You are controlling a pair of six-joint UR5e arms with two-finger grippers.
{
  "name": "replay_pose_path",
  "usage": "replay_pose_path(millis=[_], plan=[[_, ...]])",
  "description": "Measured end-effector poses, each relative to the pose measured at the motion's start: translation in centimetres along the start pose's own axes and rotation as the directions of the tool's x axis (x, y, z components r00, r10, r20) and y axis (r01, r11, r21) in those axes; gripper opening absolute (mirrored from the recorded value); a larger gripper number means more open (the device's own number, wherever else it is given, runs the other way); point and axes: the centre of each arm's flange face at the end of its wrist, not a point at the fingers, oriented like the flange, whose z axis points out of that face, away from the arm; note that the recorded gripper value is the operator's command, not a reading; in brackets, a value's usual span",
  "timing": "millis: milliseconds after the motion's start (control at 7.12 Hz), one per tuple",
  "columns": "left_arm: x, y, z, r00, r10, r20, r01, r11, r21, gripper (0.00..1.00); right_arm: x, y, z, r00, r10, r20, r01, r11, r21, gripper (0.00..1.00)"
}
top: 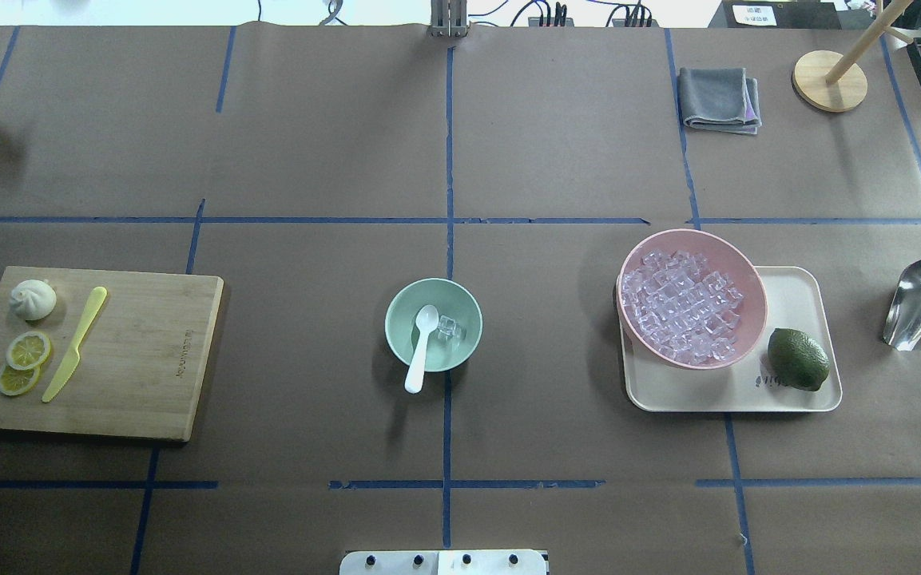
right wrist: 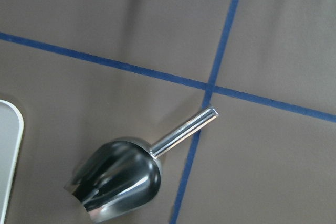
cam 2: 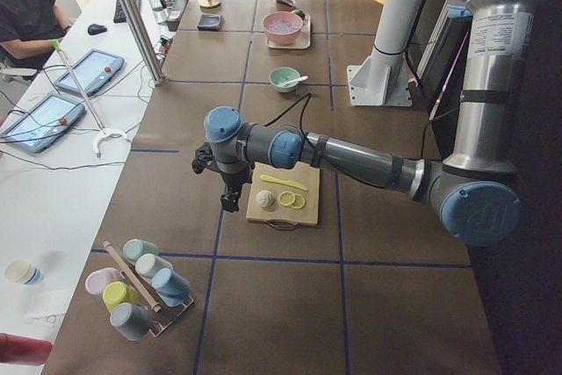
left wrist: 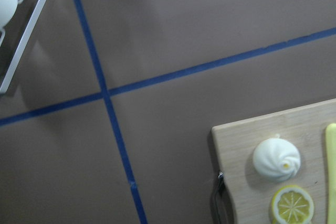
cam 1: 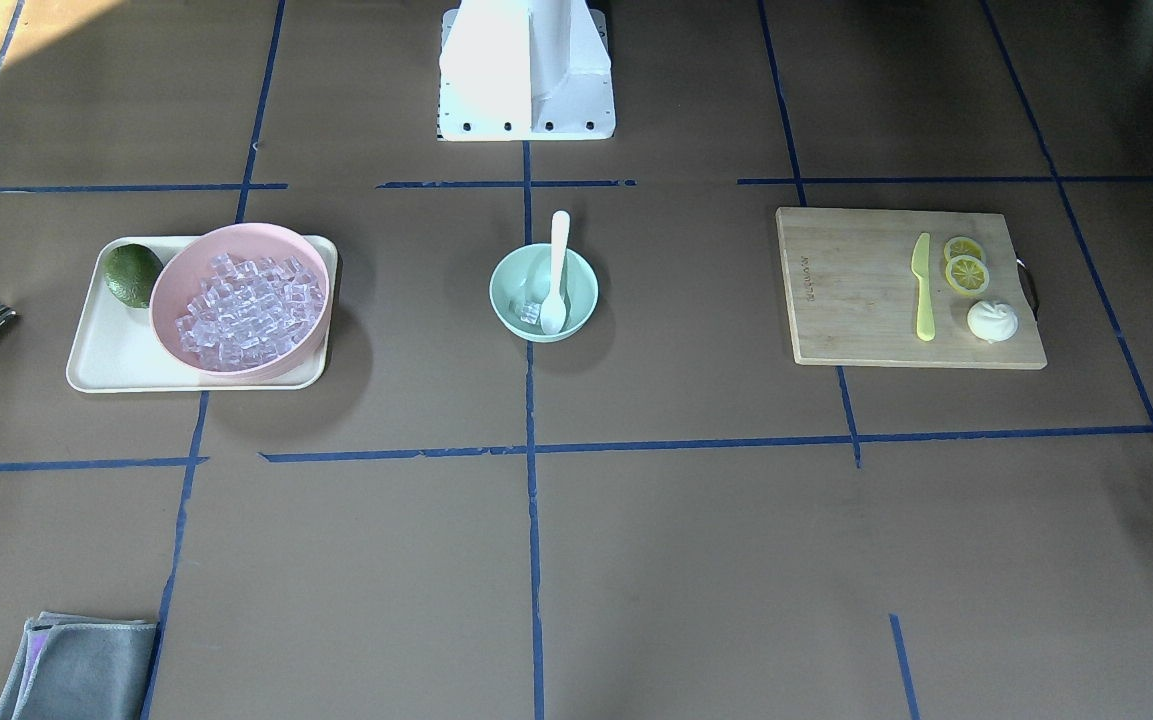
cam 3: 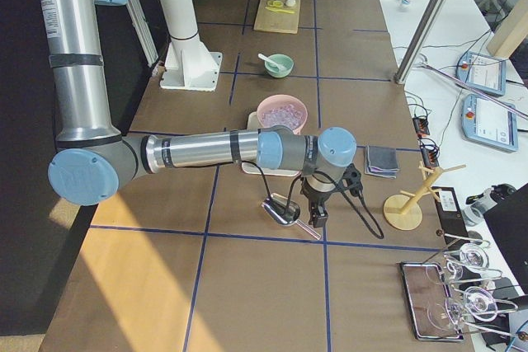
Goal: Put spoon and ice into bowl
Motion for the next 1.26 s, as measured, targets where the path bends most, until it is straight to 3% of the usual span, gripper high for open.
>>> replay_pose_path(millis=[281, 561, 1263], plan=[[-1.3, 2.0, 1.0, 0.997, -0.078, -0.029, 0.077, 0.997, -0.016, 1.0, 2.3, 1.5, 0.2, 1.0, 0.023, 0.001, -0.023, 1.0, -0.005, 0.99], [-1.0, 1.7, 0.6, 0.991, -0.131, -0.02, 0.131, 0.991, -0.011, 1.0, 2.7, 1.4, -0.4, 0.999, 0.017, -0.042, -0.018, 1.0, -0.007, 0.99], [-1.4, 1.7, 0.2, 0.989, -0.145, -0.005, 0.145, 0.989, -0.006, 1.0, 2.9, 1.7, -0.3, 0.998, 0.02, -0.054, -0.021, 1.0, -0.013, 0.99]])
